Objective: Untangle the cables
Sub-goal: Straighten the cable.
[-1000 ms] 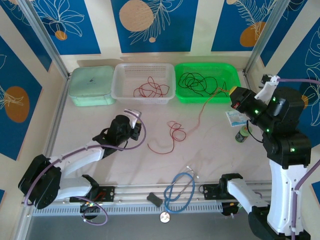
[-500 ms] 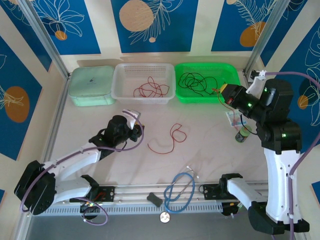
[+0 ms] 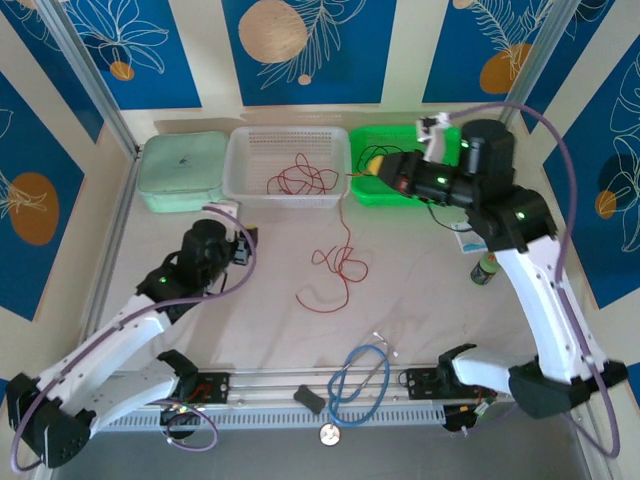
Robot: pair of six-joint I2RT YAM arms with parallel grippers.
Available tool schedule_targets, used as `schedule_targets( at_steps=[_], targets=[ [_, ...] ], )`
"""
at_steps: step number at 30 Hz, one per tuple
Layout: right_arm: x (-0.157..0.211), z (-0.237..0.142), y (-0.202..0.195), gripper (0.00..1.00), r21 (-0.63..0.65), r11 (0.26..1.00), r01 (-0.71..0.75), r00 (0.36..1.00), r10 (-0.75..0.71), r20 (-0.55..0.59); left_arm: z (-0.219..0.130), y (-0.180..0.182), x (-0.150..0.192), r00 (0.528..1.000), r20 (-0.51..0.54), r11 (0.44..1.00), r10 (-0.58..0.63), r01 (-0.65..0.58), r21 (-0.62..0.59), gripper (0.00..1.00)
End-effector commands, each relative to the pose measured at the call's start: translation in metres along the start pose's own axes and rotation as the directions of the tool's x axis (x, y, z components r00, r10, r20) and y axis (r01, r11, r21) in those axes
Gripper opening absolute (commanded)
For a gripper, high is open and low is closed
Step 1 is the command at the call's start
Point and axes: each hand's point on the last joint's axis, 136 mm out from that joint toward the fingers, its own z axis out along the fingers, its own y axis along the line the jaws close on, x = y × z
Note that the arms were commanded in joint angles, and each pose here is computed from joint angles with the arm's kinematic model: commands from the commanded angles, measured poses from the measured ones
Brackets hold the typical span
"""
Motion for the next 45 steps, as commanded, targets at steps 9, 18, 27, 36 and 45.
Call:
schedule_targets(
  at_steps=[9,18,27,36,45],
  targets=[
    [0.027,0.098,0.03,0.0,-0.077,0.994,0.081,0.985,-0.091,-0.144,-0.062,0.07,-0.002,0.998,-0.029,0.961,-0.051,0.041,-0.275,0.57],
    [0.057,0.115,-0.032,0.0,0.077,0.996,0.039,0.987,-0.027,-0.158,-0.053,0.053,0.014,0.993,-0.109,0.982,-0.055,0.035,-0.184,0.54],
    [0.09,0.094,-0.095,0.0,0.203,0.978,-0.054,0.988,0.082,-0.133,0.009,-0.047,0.056,0.955,-0.297,0.971,-0.002,0.072,0.226,0.47],
    [0.1,0.084,-0.112,0.0,0.221,0.971,-0.089,0.987,0.116,-0.111,0.062,-0.118,0.096,0.899,-0.397,0.914,0.185,-0.01,0.405,0.46],
    [0.096,0.077,-0.116,0.0,0.216,0.971,-0.103,0.987,0.127,-0.099,0.081,-0.157,0.132,0.845,-0.238,0.755,0.479,-0.259,0.602,0.43]
  ],
)
